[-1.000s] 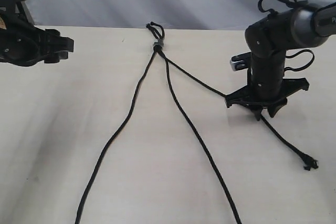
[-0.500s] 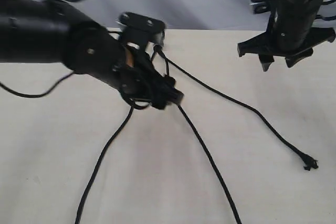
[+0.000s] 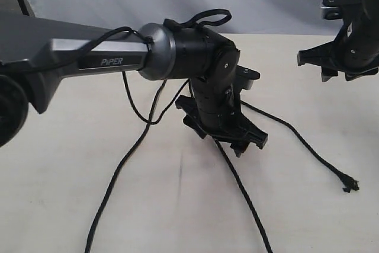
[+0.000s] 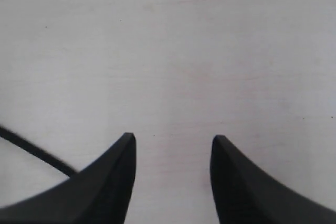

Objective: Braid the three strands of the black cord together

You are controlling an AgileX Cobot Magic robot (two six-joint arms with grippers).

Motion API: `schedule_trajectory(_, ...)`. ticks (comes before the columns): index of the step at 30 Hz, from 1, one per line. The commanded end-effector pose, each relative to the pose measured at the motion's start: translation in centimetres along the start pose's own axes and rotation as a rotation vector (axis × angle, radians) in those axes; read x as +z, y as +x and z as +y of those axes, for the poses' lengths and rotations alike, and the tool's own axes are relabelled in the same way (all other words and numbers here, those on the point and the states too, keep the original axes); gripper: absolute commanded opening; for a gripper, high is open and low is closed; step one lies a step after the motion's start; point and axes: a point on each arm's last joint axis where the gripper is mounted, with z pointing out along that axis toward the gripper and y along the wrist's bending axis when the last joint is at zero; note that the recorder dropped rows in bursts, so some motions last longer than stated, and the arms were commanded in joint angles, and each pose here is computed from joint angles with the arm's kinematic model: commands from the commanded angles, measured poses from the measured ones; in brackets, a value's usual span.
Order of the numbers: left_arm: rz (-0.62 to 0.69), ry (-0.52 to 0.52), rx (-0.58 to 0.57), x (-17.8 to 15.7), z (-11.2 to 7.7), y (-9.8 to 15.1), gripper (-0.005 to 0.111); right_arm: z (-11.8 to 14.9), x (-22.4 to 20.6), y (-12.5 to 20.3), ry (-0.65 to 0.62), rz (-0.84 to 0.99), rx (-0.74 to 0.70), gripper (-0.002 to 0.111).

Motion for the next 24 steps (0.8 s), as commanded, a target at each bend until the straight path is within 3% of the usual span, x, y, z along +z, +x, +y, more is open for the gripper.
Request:
schedule_trajectory(1,0.056,0.001,0.001,1.4,-0.3,0.2,0.072,-0.2,-0.3,-0.2,-0.005,-0.027,0.008,0.043)
schedule_trajectory(5,0.07,-0.003,0.087,2.0,-0.2,0.4,0.071,-0.2,-0.3,-0.3,-0.01,-0.04,0.008,0.043)
schedule_trajectory(8,0.08,-0.005,0.087,2.6,-0.2,0.5,0.064,-0.2,-0.3,-0.3,-0.01,-0.042,0.008,0.043)
schedule_trajectory(11,0.111,-0.011,0.096,3.4,-0.2,0.9,0.045,-0.2,-0.3,-0.3,-0.01,-0.042,0.008,0.043)
schedule_trajectory(16,0.175,-0.018,0.148,3.5,-0.1,1.4,0.003,-0.2,-0.3,-0.4,-0.012,-0.046,0.008,0.043)
schedule_trajectory(21,0.132,-0.099,0.25,-0.2,0.9,0.7,0.0,-0.2,-0.3,-0.4,-0.012,-0.046,0.008,0.043)
schedule_trajectory(24,0.085,-0.183,0.246,-4.0,3.2,-0.1,0.0,-0.2,-0.3,-0.4,-0.012,-0.046,0.008,0.043)
